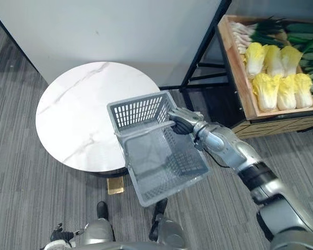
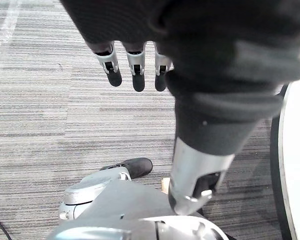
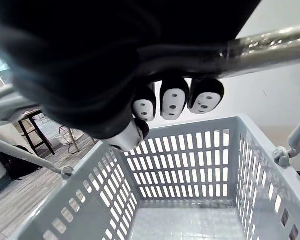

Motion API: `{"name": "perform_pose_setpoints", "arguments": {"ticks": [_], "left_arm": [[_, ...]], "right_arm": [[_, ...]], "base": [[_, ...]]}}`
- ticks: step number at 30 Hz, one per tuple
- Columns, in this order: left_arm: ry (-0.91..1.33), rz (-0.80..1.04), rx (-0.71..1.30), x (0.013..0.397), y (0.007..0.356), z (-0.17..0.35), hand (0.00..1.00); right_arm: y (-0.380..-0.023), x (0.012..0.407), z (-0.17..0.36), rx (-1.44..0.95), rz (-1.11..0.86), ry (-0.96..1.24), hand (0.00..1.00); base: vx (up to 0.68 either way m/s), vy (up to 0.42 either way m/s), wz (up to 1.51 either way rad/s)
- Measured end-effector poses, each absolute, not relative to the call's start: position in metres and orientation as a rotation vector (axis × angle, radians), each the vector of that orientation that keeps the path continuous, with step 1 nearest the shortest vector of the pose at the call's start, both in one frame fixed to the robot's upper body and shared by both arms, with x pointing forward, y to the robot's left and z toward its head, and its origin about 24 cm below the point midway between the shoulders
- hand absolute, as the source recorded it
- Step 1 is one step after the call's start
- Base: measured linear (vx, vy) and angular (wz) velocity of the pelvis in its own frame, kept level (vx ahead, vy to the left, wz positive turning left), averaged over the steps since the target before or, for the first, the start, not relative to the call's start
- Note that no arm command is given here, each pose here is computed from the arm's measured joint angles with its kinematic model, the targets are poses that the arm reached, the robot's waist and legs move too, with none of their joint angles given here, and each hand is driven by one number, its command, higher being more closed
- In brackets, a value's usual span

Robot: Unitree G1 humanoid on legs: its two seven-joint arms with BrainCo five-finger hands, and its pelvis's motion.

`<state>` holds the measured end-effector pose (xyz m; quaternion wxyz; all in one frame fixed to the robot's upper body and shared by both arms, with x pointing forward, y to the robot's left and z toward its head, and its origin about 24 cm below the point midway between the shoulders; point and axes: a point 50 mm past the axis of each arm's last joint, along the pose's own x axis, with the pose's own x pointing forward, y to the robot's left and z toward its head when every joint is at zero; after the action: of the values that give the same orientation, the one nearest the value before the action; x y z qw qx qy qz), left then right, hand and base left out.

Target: Pick vegetable in the basket

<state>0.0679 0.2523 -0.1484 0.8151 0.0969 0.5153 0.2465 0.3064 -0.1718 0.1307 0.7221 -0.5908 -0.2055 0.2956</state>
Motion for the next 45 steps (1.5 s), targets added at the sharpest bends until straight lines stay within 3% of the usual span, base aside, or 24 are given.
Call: {"name": "perform_pose_setpoints", "arguments": {"ticks": [5, 13, 23, 33, 45], "left_arm": [[1.154, 0.506, 0.172, 0.049, 0.249, -0.153, 0.00], [1.230, 0.507, 0.133, 0.023, 0.240, -0.159, 0.00], [1.247, 0.467, 0.208, 0.026, 0.249, -0.157, 0.00], [1.237, 0.557, 0.172, 0.028, 0.259, -0.156, 0.00], [1.231, 0.597, 0.161, 0.027, 0.257, -0.156, 0.00]], "right_arm": [[-0.185, 0.281, 0.097, -1.266, 0.748, -0.326, 1.00], [-0.207, 0.267, 0.084, -1.229, 0.696, -0.233, 1.00], [-0.237, 0.255, 0.074, -1.108, 0.365, -0.191, 1.00], [-0.194, 0.272, 0.089, -1.109, 0.460, -0.375, 1.00], [-0.175, 0.271, 0.080, -1.074, 0.538, -0.369, 1.00]], "base": [[0.00, -0.001, -0.01], [0.01, 0.004, -0.08], [-0.01, 0.073, -0.34], [-0.16, 0.079, -1.51], [-0.12, -0.094, -0.87]]}}
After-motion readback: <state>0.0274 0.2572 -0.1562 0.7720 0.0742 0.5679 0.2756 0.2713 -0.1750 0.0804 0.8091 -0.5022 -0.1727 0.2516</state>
